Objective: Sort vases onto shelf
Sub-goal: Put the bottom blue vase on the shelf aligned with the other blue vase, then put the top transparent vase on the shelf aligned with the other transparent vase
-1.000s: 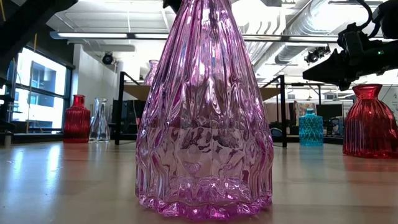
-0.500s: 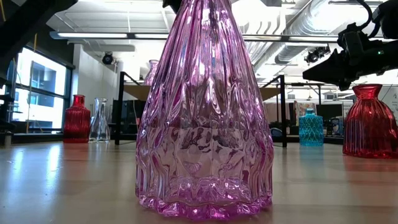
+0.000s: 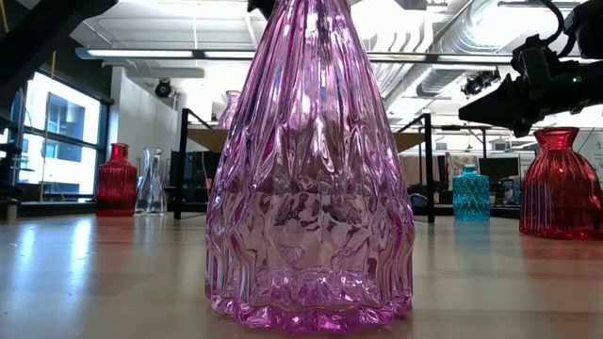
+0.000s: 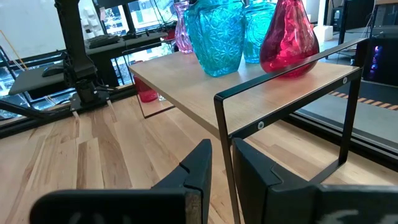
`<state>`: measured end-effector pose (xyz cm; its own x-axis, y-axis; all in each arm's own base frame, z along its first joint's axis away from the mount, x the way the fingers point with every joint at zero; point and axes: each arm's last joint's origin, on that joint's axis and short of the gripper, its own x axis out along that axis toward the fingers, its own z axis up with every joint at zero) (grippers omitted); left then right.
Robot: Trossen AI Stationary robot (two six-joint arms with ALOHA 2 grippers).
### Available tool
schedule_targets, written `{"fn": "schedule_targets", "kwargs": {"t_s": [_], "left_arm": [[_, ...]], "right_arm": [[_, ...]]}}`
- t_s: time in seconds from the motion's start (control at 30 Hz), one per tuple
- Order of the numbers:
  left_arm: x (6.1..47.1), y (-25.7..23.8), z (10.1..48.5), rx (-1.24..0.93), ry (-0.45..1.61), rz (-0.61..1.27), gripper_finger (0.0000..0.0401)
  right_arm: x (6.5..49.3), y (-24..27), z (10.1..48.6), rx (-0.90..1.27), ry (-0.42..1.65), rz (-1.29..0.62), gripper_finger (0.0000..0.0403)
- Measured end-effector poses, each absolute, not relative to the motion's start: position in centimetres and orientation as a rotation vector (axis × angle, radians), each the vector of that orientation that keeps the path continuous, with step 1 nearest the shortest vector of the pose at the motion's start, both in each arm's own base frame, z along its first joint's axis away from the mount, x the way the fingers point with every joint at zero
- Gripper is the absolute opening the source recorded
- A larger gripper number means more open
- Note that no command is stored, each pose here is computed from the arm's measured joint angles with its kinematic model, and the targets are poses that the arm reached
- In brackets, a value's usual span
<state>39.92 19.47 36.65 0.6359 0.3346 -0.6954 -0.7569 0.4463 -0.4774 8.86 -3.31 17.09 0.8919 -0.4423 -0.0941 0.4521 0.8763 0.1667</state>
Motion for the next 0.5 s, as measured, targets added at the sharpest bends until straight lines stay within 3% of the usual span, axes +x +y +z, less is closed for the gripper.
{"fn": "schedule_targets", "kwargs": {"t_s": [0.3,0.5], "left_arm": [[39.91,19.46,36.66,-0.847,0.565,0.715,0.0137],[39.41,19.27,37.43,-0.841,0.553,0.711,0.0142]], "right_arm": [[8.86,-3.31,17.09,0.187,0.054,-0.467,0.0048],[8.86,-3.32,17.09,0.187,0.054,-0.467,0.0048]]}}
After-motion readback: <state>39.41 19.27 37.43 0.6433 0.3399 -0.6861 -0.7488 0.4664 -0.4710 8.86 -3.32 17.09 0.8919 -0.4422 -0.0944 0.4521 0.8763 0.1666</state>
